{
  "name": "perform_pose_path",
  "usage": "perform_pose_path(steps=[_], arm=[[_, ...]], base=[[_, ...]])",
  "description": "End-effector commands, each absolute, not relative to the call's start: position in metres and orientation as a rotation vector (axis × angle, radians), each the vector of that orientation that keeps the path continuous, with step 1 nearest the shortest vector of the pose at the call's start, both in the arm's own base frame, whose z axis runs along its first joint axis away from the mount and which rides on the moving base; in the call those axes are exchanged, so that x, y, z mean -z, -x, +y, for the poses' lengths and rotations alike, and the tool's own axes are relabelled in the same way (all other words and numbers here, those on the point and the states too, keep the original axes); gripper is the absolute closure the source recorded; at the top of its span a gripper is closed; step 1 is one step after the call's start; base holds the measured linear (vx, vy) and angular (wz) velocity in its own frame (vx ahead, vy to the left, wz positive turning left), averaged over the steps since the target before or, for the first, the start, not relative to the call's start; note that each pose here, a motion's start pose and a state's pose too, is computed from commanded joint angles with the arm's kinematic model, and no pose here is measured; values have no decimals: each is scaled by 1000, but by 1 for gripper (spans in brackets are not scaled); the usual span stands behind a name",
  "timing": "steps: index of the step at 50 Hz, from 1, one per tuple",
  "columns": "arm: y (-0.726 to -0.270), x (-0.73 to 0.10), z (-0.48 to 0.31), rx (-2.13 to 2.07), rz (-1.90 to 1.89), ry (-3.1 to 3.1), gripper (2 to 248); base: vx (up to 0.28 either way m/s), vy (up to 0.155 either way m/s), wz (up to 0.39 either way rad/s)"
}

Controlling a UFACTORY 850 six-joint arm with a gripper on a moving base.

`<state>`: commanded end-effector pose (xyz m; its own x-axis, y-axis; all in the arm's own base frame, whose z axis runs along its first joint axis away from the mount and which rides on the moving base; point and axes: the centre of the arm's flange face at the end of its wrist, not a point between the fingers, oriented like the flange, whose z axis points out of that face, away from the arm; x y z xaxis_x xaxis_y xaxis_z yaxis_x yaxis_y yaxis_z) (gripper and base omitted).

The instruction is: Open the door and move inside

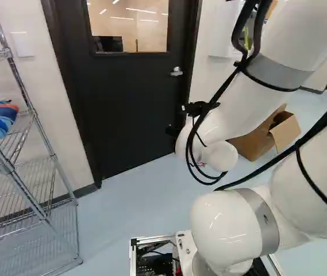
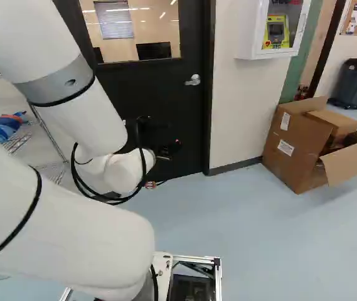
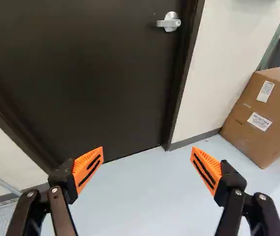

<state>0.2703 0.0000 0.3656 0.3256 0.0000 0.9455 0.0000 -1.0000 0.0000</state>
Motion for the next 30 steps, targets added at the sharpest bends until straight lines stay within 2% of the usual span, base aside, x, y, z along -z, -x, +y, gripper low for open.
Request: perform_pose_path(steps=[15, 30], arm=[[-270, -366, 0, -1824, 0, -2558, 3], [-270, -366, 0, -1824, 0, -2558, 3]], base=[[218, -69, -5], [205, -49, 119]])
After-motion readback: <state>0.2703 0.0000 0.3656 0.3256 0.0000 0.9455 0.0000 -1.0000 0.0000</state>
